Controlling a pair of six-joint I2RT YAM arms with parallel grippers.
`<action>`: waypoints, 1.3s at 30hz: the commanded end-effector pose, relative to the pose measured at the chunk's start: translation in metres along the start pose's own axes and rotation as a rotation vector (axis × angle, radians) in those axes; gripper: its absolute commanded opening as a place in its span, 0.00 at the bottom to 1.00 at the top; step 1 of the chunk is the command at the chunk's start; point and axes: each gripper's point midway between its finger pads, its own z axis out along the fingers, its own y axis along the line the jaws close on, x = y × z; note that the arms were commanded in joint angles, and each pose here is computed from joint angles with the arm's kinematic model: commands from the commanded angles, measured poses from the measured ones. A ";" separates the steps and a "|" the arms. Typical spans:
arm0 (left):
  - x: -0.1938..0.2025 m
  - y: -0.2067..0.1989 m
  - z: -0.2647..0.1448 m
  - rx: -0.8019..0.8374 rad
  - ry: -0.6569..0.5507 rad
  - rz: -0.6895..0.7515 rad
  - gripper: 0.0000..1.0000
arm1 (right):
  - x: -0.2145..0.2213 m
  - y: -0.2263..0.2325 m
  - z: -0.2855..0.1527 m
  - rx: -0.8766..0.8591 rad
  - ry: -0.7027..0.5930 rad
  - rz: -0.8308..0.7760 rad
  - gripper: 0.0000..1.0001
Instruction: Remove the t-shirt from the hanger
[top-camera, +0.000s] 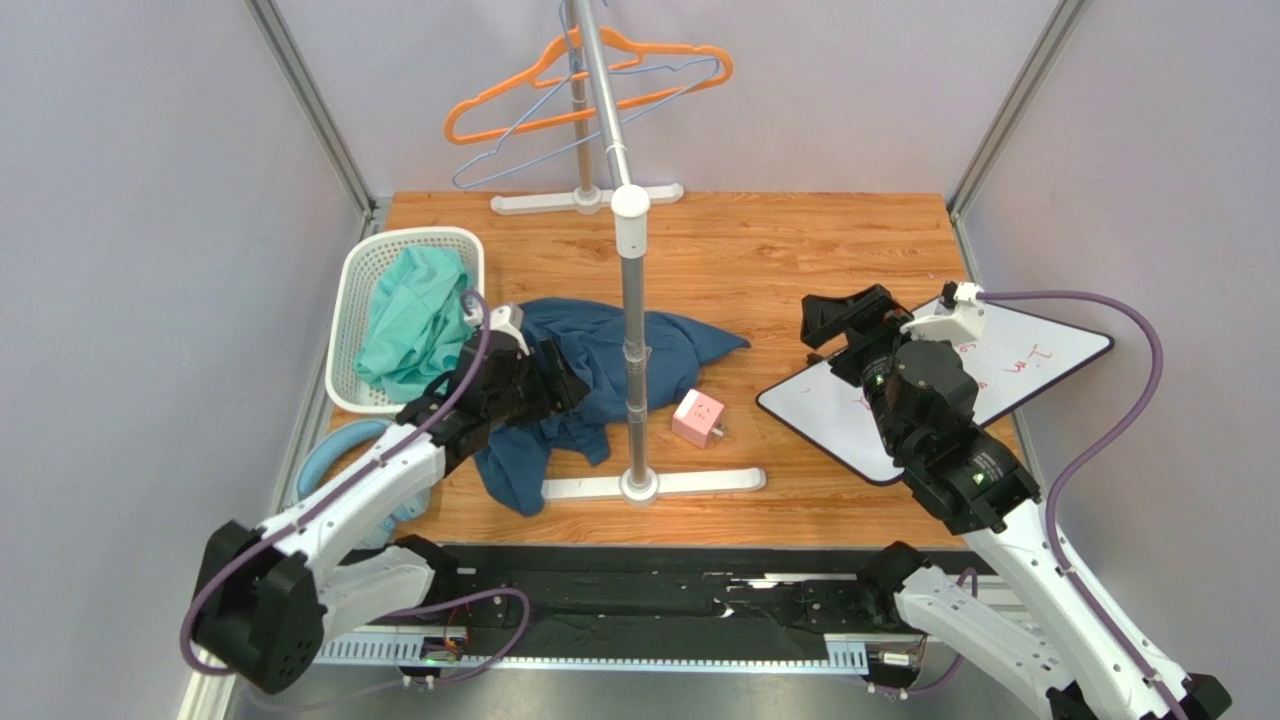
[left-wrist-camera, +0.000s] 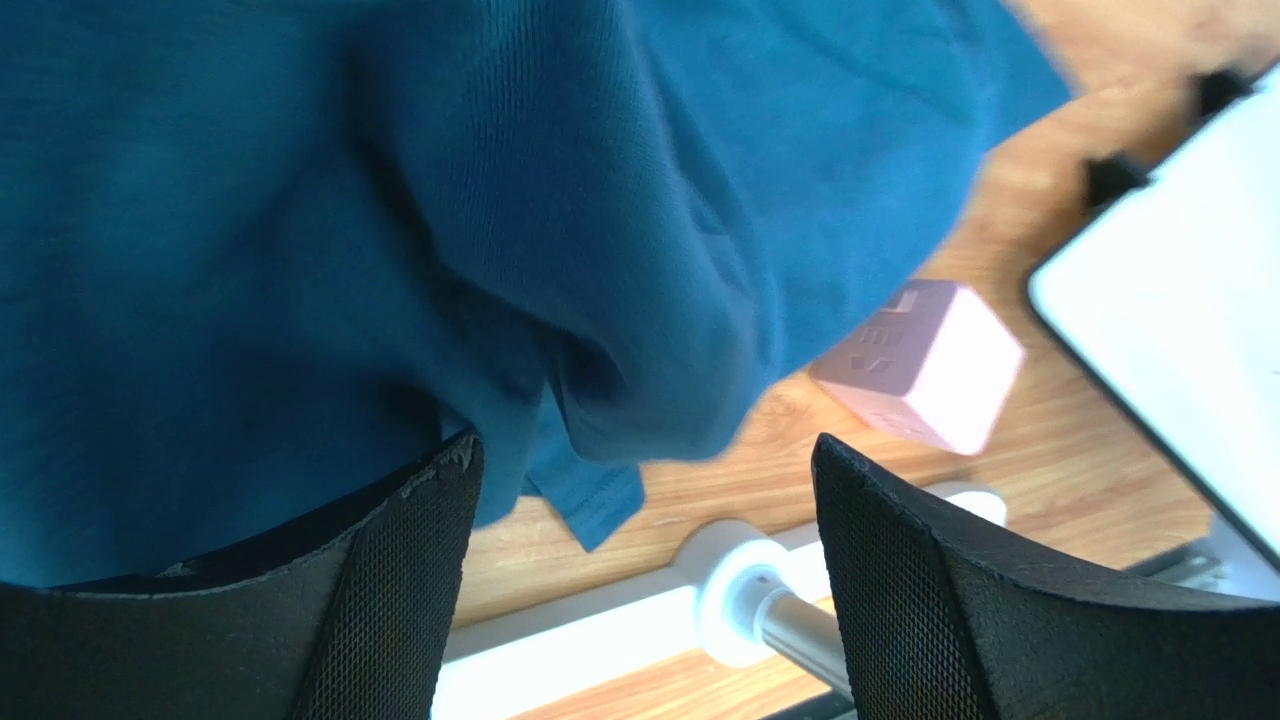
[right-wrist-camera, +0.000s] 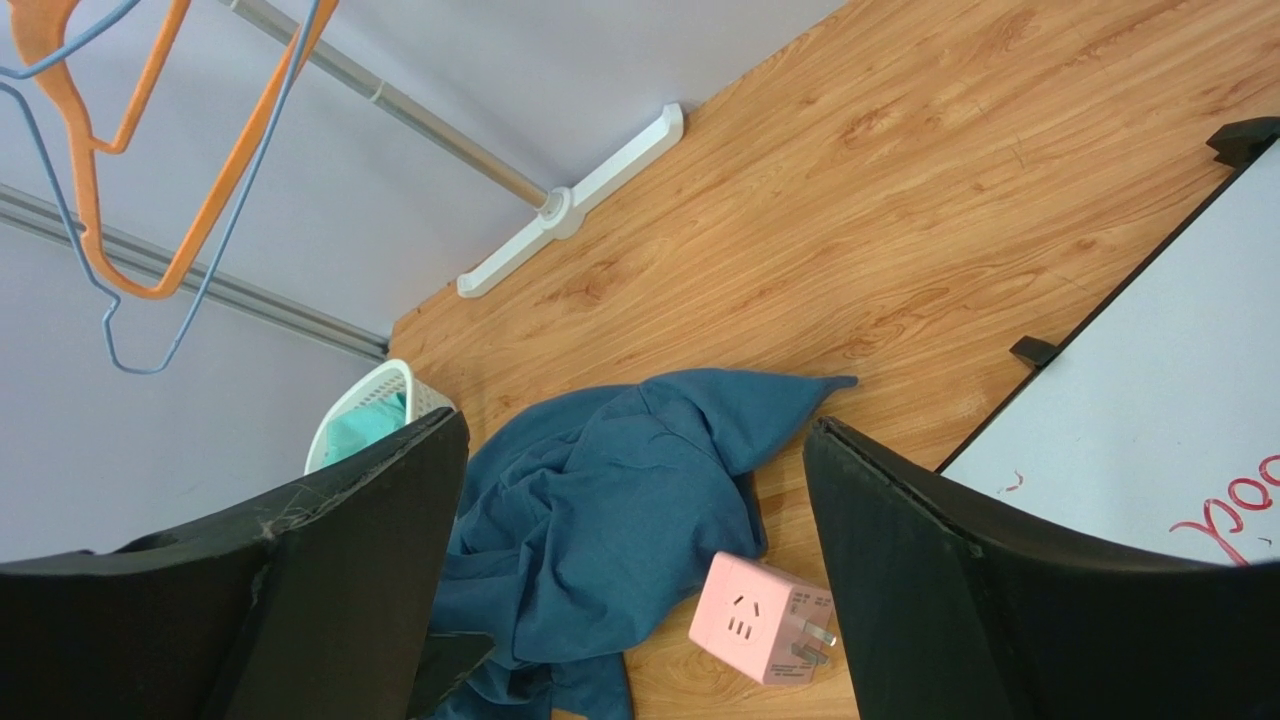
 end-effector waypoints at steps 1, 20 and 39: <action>-0.012 -0.009 0.034 -0.029 -0.020 -0.027 0.85 | -0.014 0.006 -0.006 -0.030 -0.045 0.017 0.88; -0.010 0.011 0.079 -0.174 0.024 0.001 0.00 | -0.014 -0.002 -0.010 -0.012 -0.046 -0.005 0.90; -0.157 -0.011 -0.181 -0.059 -0.571 0.031 0.00 | -0.014 0.005 -0.012 -0.042 -0.031 0.010 0.90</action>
